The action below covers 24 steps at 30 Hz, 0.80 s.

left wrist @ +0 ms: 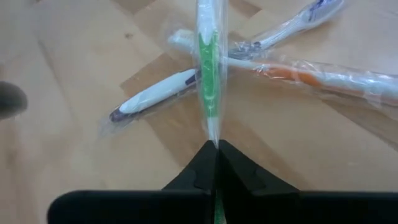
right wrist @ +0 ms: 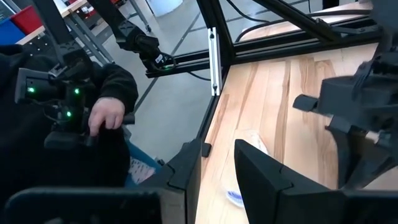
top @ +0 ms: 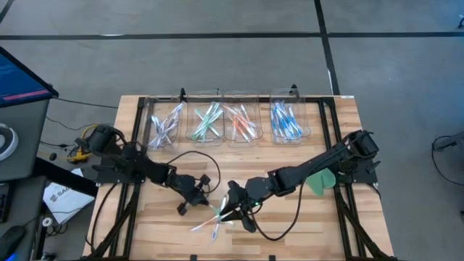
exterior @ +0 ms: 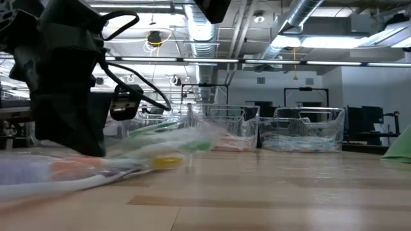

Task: Pick & Place Toothbrushes
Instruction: Put the green toothbrush into the middle left transparent bin

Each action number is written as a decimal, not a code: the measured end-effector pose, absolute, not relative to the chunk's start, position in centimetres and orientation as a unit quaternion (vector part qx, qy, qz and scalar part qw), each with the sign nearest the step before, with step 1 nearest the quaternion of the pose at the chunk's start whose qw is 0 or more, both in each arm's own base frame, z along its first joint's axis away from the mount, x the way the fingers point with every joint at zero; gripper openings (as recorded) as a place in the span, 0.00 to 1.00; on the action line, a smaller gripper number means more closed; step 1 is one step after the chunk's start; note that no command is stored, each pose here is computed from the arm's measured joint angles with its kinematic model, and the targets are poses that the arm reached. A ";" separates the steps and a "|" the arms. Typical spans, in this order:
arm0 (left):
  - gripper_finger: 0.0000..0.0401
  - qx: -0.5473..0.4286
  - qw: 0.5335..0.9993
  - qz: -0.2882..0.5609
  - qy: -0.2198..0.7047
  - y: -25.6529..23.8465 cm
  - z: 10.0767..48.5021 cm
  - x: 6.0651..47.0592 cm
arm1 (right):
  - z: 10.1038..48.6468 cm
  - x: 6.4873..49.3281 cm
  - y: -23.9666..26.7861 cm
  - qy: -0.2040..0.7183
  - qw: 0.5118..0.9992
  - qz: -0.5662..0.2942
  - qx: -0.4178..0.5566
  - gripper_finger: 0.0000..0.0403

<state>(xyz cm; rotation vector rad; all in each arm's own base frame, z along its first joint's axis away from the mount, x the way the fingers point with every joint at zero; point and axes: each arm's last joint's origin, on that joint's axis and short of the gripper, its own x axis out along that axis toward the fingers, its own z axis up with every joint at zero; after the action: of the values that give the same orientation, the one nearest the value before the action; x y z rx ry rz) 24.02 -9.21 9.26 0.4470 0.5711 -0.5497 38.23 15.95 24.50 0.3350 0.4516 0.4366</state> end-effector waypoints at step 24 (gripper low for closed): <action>0.00 0.139 0.972 0.084 0.168 -5.2 21.7 18.3 | 27.9 34.9 15.1 0.268 0.932 0.217 0.111 0.23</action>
<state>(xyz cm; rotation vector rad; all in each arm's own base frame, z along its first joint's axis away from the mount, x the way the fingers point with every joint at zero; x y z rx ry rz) 18.35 -5.16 21.75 0.2807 0.3400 0.1697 34.85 15.10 27.85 0.2274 0.5494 0.4448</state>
